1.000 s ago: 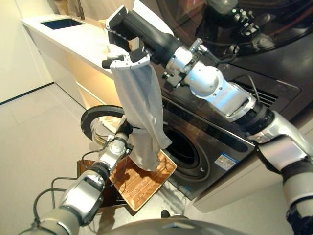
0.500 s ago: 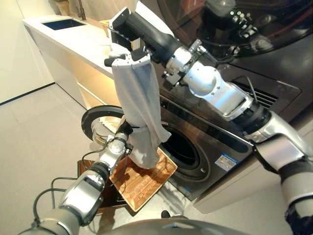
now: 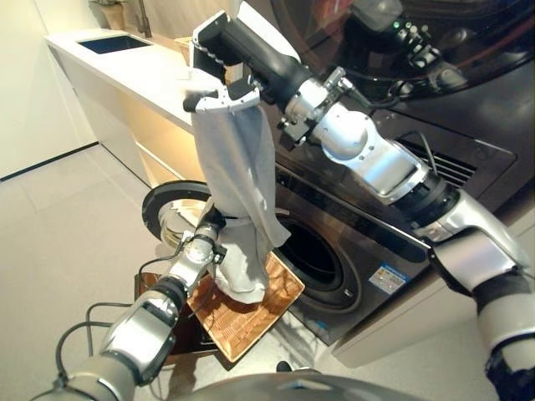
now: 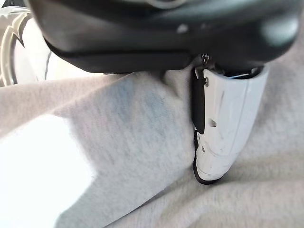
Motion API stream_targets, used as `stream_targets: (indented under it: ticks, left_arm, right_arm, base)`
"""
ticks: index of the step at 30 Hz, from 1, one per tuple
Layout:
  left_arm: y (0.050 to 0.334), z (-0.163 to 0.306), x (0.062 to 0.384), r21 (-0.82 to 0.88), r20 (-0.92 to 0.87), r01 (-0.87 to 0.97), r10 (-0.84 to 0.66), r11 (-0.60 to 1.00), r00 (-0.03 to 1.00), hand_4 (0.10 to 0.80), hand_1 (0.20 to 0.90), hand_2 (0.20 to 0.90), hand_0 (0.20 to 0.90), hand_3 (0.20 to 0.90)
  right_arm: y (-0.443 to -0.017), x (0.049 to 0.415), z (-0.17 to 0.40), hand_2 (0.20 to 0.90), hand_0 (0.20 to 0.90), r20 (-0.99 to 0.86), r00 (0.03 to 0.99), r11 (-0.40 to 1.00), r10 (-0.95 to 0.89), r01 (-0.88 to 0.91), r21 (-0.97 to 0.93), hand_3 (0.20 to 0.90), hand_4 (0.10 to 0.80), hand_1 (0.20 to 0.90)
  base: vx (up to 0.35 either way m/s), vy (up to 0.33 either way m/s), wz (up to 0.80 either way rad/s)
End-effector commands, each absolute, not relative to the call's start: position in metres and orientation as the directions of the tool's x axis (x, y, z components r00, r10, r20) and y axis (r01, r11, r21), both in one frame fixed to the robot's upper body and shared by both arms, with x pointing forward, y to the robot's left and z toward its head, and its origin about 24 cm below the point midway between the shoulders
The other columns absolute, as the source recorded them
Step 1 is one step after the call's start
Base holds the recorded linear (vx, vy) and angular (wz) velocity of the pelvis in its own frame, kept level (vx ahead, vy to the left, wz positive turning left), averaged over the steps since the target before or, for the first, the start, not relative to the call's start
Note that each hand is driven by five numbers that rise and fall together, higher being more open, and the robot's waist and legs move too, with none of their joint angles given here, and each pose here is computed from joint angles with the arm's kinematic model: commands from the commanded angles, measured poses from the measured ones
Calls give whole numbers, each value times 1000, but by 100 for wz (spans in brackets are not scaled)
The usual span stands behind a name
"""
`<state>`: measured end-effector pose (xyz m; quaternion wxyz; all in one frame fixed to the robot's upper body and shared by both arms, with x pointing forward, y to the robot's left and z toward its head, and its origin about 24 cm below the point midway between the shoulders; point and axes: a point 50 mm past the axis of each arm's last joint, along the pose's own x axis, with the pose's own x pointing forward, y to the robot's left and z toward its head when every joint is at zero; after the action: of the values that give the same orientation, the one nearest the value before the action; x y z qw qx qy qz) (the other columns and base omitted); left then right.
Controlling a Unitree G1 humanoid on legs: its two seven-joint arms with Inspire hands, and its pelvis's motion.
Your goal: Pick up the clothes and place them into the washing machine
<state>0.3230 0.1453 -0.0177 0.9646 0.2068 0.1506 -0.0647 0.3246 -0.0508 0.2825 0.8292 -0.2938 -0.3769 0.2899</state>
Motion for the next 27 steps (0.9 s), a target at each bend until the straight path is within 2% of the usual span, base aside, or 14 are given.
stream_targets:
  ticks: [1, 15, 27]
  left_arm:
    - [141, 51, 366, 443, -55, 107, -93, 890, 994, 300, 200, 200, 200, 200]
    - [197, 70, 372, 579, -12, -6, 16, 815, 1000, 300, 200, 200, 200, 200]
    - [213, 124, 380, 775, 162, -81, -73, 627, 984, 300, 200, 200, 200, 200]
  right_arm:
    - [-83, 321, 326, 900, 900, 688, 497, 839, 528, -181, -513, 900, 800, 900]
    - [-115, 317, 290, 900, 900, 659, 576, 864, 485, -196, -465, 900, 800, 900]
    - [-131, 329, 242, 900, 900, 552, 712, 880, 434, -205, -428, 900, 800, 900]
  base:
    - [3, -1, 12]
    - [-2, -1, 4]
    - [-1, 1, 2]
